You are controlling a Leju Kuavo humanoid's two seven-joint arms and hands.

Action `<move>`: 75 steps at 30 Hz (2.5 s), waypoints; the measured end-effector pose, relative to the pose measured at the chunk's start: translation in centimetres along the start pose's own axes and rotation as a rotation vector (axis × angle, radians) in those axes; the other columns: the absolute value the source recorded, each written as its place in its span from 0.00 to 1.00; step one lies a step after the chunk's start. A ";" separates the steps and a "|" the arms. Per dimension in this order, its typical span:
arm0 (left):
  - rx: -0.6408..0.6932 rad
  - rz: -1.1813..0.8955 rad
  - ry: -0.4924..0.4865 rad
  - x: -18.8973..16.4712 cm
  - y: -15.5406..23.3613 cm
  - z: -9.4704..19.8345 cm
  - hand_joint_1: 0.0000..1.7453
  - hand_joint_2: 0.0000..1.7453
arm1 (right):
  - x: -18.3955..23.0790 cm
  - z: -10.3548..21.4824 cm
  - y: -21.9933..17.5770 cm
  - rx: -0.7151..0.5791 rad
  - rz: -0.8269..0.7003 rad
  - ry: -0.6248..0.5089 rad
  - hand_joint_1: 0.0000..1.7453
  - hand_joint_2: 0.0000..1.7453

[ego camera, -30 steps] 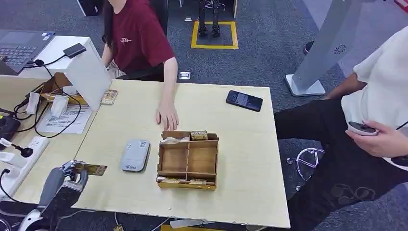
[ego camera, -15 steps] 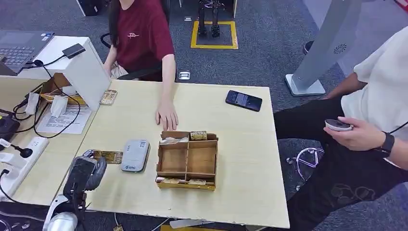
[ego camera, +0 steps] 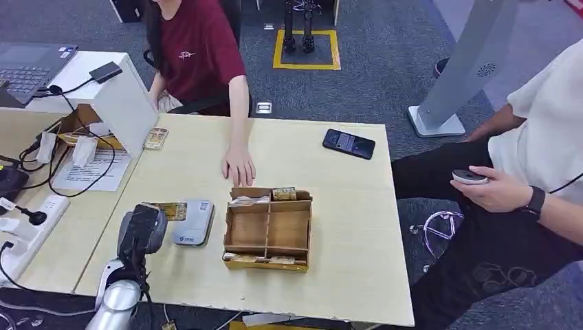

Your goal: Pass the card to the sensor for recognition and then transmit it.

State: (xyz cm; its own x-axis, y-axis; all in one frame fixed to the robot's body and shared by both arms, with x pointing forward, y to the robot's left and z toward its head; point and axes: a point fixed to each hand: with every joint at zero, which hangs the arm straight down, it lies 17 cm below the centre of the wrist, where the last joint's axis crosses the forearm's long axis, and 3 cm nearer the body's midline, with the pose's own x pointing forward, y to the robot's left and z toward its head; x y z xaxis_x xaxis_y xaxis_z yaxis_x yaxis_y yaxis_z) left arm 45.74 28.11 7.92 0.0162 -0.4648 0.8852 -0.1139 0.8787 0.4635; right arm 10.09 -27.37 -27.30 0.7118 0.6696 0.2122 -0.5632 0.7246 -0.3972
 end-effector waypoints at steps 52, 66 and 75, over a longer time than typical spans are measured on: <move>0.021 -0.523 -0.011 -1.5 -3.6 -0.2 1.00 1.00 | 0.9 -0.1 0.0 0.018 0.024 -0.016 0.00 1.00; 0.038 -0.726 -0.058 -1.6 -4.0 -0.2 1.00 1.00 | 1.2 -0.2 0.0 0.027 0.033 -0.024 0.00 1.00; 0.029 -0.729 -0.050 -2.0 -4.2 -0.2 1.00 1.00 | 1.1 -0.2 0.0 0.027 0.036 -0.017 0.00 1.00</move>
State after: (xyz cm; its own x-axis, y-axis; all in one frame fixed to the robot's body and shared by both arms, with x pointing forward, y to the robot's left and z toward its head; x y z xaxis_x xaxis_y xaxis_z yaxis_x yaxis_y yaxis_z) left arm 46.36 25.40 4.20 0.0530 -0.9357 0.3487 -0.1175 0.3409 0.9327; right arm 10.94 -26.63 -27.25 0.6837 0.6980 0.2128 -0.5999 0.7037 -0.3806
